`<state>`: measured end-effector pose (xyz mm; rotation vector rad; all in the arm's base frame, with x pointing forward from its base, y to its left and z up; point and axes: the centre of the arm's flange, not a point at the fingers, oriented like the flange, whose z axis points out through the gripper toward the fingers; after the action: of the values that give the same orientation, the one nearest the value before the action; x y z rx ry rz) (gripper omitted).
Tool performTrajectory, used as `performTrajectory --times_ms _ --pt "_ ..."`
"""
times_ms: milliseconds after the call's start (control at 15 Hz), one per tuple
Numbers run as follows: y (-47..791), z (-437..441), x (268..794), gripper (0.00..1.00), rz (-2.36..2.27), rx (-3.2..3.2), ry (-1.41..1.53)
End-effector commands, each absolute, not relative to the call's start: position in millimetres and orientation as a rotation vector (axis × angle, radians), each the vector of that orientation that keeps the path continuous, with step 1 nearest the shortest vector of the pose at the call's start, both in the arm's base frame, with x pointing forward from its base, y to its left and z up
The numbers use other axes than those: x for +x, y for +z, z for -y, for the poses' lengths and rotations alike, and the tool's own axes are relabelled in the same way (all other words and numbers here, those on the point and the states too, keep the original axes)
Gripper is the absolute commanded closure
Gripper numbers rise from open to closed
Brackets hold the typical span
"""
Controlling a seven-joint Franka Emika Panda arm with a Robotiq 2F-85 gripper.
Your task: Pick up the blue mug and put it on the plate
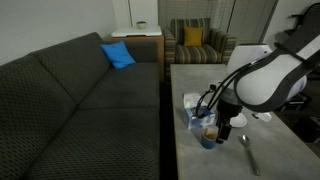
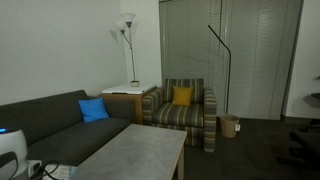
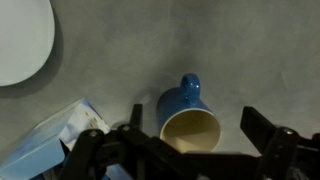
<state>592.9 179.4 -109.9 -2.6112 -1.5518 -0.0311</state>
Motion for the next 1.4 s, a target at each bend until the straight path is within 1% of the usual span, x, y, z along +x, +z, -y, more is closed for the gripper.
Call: performTrajectory --times_ms 0,533,800,933,1067,1133,1267,1333 --pt "-134.3 -170.4 604.0 0.0 1.612 -2.605 -0.009" --pt "-158.3 -171.1 614.6 0.0 1.664 -2.576 -0.019" --pt "-152.7 -178.5 606.9 0.0 1.719 -2.552 -0.022" --pt "-152.2 -181.7 607.4 0.22 1.747 -2.534 -0.022" --pt "-152.4 -182.7 608.7 0.4 1.765 -2.523 -0.021" --pt "-152.1 -182.9 609.1 0.47 1.772 -2.519 -0.02" --pt "-151.7 -182.4 610.3 0.52 1.785 -2.511 -0.019" --pt "-151.2 -182.2 611.0 0.59 1.793 -2.507 -0.019"
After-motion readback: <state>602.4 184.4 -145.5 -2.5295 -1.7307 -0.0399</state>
